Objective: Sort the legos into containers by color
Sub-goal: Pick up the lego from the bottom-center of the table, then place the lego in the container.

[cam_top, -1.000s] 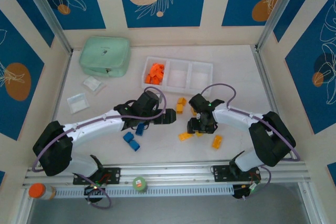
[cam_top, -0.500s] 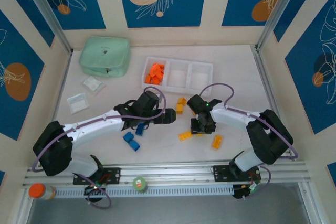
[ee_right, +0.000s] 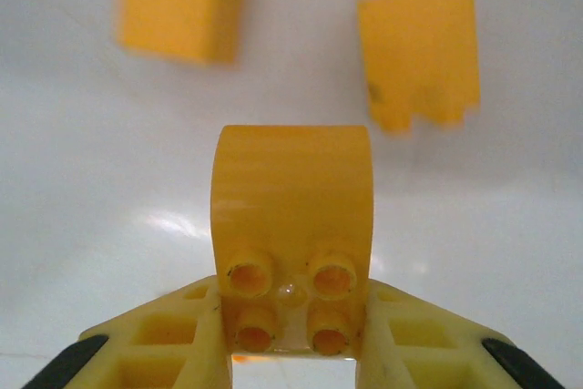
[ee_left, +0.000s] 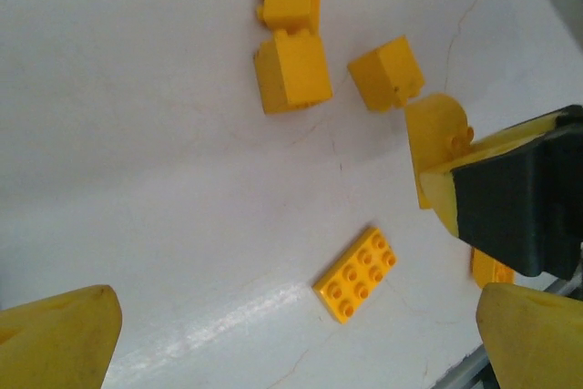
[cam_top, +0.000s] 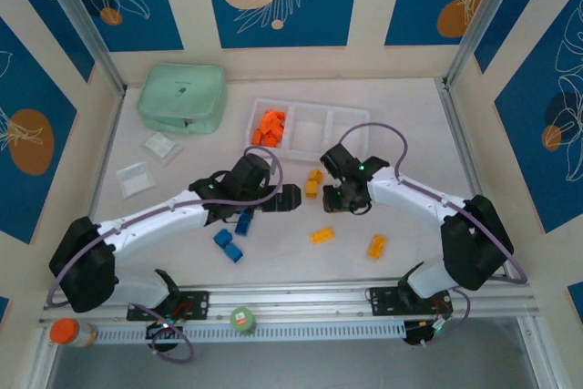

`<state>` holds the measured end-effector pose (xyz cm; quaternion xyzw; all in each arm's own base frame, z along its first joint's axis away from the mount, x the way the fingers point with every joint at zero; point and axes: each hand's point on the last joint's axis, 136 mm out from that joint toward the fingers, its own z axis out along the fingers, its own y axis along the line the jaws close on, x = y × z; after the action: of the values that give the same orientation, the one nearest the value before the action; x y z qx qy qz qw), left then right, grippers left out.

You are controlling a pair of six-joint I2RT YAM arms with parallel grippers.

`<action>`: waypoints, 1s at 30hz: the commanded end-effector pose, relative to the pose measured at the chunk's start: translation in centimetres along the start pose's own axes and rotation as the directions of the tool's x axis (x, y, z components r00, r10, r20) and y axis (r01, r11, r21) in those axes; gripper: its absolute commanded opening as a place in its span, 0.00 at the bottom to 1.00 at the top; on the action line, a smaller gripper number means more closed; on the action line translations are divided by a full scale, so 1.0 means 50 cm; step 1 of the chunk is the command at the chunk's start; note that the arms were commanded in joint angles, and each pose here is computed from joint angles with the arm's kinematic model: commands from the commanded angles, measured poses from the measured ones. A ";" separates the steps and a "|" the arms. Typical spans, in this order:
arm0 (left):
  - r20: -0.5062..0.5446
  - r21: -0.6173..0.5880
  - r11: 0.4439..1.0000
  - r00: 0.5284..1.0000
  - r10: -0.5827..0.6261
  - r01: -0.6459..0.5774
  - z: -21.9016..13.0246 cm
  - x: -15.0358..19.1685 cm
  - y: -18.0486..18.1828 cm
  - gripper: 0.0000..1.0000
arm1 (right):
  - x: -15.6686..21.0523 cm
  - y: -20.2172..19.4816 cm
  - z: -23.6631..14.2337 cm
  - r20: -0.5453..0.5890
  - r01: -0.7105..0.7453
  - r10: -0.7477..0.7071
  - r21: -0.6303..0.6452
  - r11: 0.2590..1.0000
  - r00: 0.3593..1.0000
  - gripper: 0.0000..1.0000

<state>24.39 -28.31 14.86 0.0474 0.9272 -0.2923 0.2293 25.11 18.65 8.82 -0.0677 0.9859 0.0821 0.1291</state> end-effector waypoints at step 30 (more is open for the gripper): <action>0.147 -0.051 0.998 0.988 -0.037 0.045 -0.109 -0.116 0.083 0.99 | -0.306 0.070 -0.024 0.248 0.071 -0.048 -0.084 0.994 0.968 0.63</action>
<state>29.36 -21.29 19.03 -0.0128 0.9188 -0.2626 0.2944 41.25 22.98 13.64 -0.0907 0.9560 0.1008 0.2603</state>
